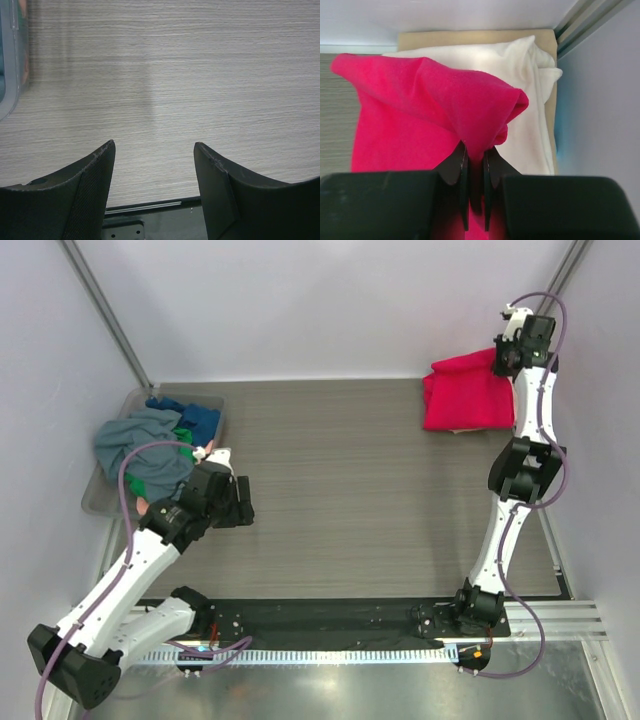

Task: Fold and stack the t-shirts
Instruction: Neatly place the folded tshirt to the corner

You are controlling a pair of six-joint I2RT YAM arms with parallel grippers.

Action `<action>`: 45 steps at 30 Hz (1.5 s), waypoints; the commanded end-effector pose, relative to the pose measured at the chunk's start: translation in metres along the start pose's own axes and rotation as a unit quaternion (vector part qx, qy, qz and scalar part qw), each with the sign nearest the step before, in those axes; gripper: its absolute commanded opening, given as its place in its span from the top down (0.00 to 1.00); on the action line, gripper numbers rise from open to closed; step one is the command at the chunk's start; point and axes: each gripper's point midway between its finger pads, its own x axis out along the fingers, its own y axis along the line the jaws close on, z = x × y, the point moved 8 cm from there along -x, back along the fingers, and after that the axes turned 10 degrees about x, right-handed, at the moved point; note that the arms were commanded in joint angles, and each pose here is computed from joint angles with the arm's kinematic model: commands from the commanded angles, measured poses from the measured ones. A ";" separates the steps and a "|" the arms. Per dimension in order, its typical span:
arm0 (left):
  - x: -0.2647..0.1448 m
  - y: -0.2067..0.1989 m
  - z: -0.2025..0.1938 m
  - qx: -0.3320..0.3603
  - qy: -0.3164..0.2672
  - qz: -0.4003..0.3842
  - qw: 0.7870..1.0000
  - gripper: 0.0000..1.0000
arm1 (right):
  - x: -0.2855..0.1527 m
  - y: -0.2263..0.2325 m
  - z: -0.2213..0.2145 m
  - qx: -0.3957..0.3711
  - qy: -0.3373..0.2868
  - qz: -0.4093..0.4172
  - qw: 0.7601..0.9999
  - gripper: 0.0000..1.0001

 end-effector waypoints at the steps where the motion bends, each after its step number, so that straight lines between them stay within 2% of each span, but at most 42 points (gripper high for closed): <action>1: 0.004 0.000 0.004 0.002 -0.010 -0.002 1.000 0.35 | 0.004 -0.012 0.039 -0.021 -0.104 -0.015 0.994 0.99; 6: 0.007 0.000 0.003 0.003 -0.001 0.006 1.000 0.35 | 0.030 -0.026 0.037 -0.023 -0.140 -0.042 0.989 0.99; 15: 0.011 0.001 0.003 0.004 0.008 0.015 1.000 0.35 | 0.076 -0.056 0.035 -0.002 -0.243 -0.073 0.967 0.99; 17: 0.012 0.001 0.002 0.005 0.011 0.015 1.000 0.35 | 0.084 -0.060 0.032 0.007 -0.259 -0.083 0.962 0.94; 18: 0.012 0.001 0.002 0.005 0.012 0.016 1.000 0.35 | 0.088 -0.060 0.028 0.011 -0.257 -0.087 0.963 0.89; 19: 0.012 0.001 0.003 0.005 0.012 0.016 1.000 0.35 | 0.094 -0.061 0.019 0.013 -0.251 -0.091 0.964 0.72; 22: 0.012 0.001 0.002 0.005 0.012 0.015 1.000 0.35 | 0.096 -0.064 0.012 0.023 -0.245 -0.101 0.964 0.33; 25: 0.010 0.001 0.003 0.004 0.006 0.014 1.000 0.35 | 0.088 -0.067 0.017 0.042 -0.255 -0.127 0.958 0.23; 31: 0.003 0.002 0.004 0.000 -0.011 0.009 1.000 0.35 | 0.018 -0.069 0.070 0.075 -0.326 -0.179 0.925 0.15; 32: 0.002 0.002 0.004 -0.001 -0.014 0.008 1.000 0.35 | -0.010 -0.066 0.090 0.081 -0.353 -0.182 0.914 0.14; 35: -0.003 0.003 0.005 -0.003 -0.026 0.005 1.000 0.35 | -0.040 -0.062 0.100 0.113 -0.374 -0.178 0.903 0.09; 36: -0.005 0.003 0.006 -0.004 -0.030 0.002 1.000 0.35 | -0.065 -0.056 0.113 0.118 -0.391 -0.166 0.898 0.09; 38: -0.009 0.003 0.006 -0.005 -0.042 -0.002 0.999 0.35 | -0.075 -0.045 0.109 0.137 -0.376 -0.130 0.907 0.08; 39: -0.011 0.003 0.007 -0.007 -0.046 -0.003 0.999 0.35 | -0.099 -0.038 0.119 0.147 -0.390 -0.111 0.902 0.08; 41: -0.015 0.004 0.007 -0.009 -0.058 -0.007 0.998 0.35 | -0.105 -0.025 0.108 0.165 -0.362 -0.068 0.915 0.08; 42: -0.017 0.004 0.007 -0.009 -0.061 -0.010 0.998 0.35 | -0.134 -0.015 0.117 0.189 -0.378 -0.040 0.905 0.08; 43: -0.019 0.004 0.008 -0.010 -0.069 -0.013 0.997 0.35 | -0.130 -0.009 0.101 0.206 -0.354 -0.019 0.912 0.08; 45: -0.022 0.004 0.009 -0.011 -0.077 -0.016 0.997 0.34 | -0.147 0.009 0.093 0.293 -0.342 0.036 0.892 0.08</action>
